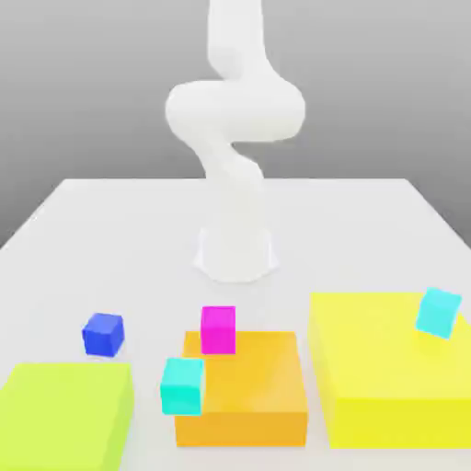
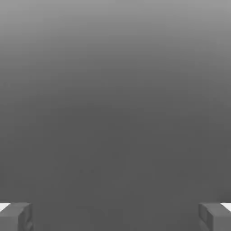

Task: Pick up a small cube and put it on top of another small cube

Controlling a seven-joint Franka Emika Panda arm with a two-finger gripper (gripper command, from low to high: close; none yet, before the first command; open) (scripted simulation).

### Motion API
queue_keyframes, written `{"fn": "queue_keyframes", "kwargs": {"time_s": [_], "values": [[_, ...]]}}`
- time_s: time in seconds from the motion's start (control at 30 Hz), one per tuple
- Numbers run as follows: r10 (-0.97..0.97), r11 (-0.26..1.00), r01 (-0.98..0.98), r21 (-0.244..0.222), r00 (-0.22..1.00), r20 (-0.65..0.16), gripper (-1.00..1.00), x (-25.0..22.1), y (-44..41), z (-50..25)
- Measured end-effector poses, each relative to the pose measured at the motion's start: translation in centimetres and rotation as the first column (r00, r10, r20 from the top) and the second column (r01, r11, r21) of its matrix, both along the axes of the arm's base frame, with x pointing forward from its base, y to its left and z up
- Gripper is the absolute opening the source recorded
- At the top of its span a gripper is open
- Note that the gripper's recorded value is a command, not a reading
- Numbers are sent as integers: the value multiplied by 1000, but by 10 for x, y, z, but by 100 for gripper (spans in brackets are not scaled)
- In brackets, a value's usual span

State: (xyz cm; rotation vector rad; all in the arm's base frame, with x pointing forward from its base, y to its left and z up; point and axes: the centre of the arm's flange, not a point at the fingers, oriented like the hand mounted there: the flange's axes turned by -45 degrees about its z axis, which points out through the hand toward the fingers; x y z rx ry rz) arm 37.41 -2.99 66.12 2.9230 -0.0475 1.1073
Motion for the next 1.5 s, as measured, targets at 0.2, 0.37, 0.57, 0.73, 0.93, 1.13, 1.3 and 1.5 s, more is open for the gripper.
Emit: {"fn": "queue_keyframes", "kwargs": {"time_s": [0.2,0.37,0.57,0.73,0.93,1.13,1.3,1.5], "values": [[-59,998,56,-23,975,-213,0,34,-83,-149],[-94,995,92,-23,918,-386,0,13,-141,-275],[-106,990,139,9,790,-604,0,-79,-186,-428],[-101,988,153,22,746,-658,0,-113,-194,-492],[-101,988,155,23,742,-662,-100,-116,-192,-531],[-100,988,155,25,742,-663,-100,-116,-191,-531],[-100,988,153,23,744,-661,-100,-114,-194,-496],[-29,998,59,21,739,-673,-100,-79,-165,-459]]}}
